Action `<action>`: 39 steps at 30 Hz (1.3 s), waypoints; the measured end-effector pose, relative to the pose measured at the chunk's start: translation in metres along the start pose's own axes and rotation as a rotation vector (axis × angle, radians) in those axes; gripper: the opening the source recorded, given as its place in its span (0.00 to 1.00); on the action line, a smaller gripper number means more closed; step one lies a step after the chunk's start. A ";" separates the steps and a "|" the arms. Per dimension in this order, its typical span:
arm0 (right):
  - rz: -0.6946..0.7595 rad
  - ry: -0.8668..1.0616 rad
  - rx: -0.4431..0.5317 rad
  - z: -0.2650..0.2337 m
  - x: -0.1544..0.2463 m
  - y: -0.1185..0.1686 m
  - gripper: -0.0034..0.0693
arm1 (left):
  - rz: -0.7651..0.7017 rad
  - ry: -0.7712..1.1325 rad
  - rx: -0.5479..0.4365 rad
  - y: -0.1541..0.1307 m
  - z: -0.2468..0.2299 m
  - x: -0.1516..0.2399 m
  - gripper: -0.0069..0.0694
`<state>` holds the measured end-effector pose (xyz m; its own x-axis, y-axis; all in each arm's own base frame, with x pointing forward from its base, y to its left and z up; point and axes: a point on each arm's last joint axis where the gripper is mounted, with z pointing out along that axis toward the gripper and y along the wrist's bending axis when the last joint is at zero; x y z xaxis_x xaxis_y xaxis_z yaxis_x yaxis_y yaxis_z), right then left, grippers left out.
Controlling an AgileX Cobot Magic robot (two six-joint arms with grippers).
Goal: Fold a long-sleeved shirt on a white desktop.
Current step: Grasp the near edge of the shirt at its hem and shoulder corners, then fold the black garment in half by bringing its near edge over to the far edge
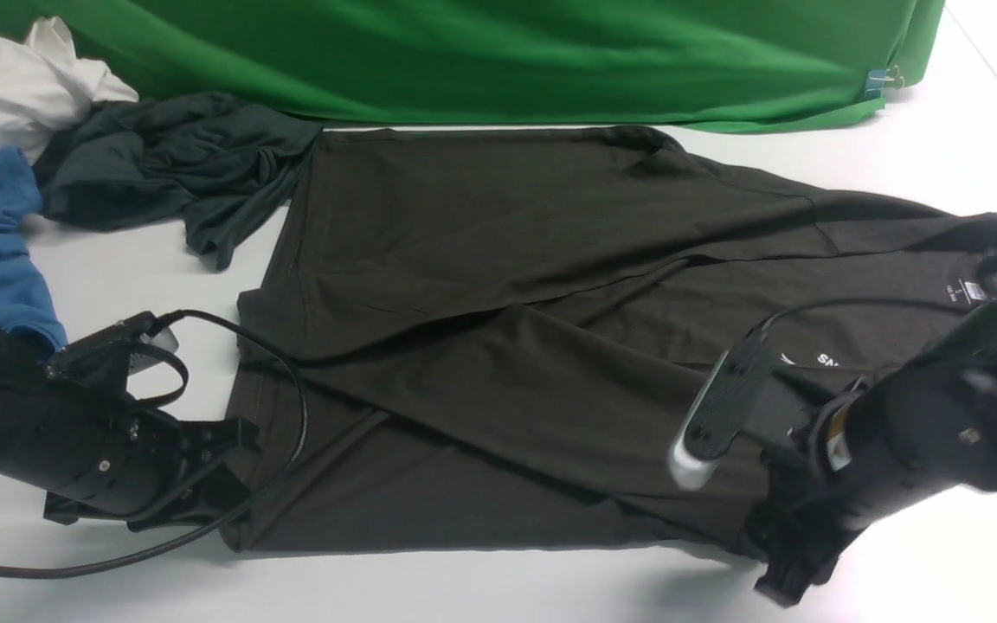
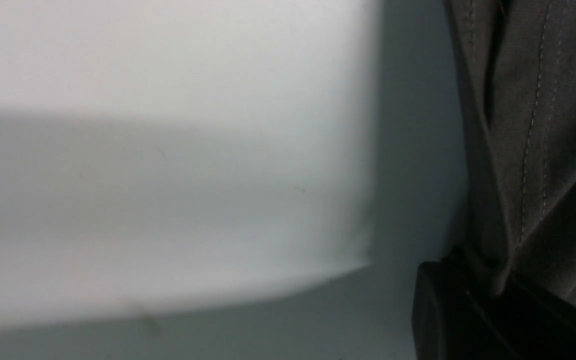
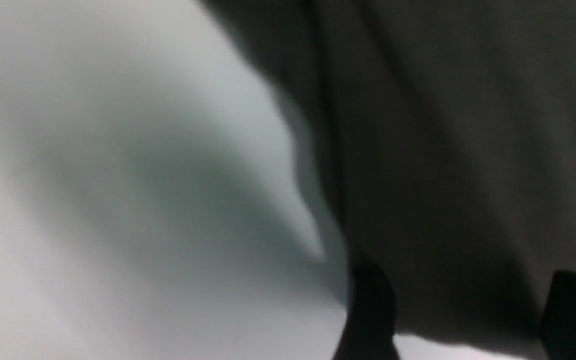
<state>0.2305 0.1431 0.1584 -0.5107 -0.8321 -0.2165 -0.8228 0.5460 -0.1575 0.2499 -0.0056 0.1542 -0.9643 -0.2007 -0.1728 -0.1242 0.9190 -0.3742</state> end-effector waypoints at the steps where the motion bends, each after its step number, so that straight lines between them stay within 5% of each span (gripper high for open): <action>1: -0.003 0.004 -0.004 0.004 0.000 0.001 0.65 | 0.002 0.000 -0.002 0.000 0.000 0.000 0.15; 9: 0.002 -0.009 -0.005 0.013 -0.004 0.002 0.56 | 0.005 0.000 -0.004 0.000 0.000 0.000 0.15; 12: 0.036 -0.003 -0.013 0.013 -0.003 0.003 0.24 | 0.019 -0.010 -0.008 -0.001 -0.004 0.000 0.15; 15: 0.043 0.001 -0.013 0.010 -0.003 0.003 0.14 | 0.032 -0.024 -0.008 -0.002 -0.008 0.001 0.15; 31: 0.145 -0.120 0.016 -0.096 0.028 0.012 0.12 | 0.118 -0.151 -0.028 -0.026 -0.086 0.046 0.15; 39: 0.116 -0.241 0.113 -0.111 0.004 -0.005 0.12 | 0.136 -0.374 -0.054 -0.031 -0.105 0.020 0.15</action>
<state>0.2042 0.1260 0.2656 -0.5149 -0.7234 -0.4600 -0.7222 0.6551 -0.2218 0.2100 -0.0026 0.2579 -0.8223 -0.1769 -0.5409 -0.0236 0.9602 -0.2783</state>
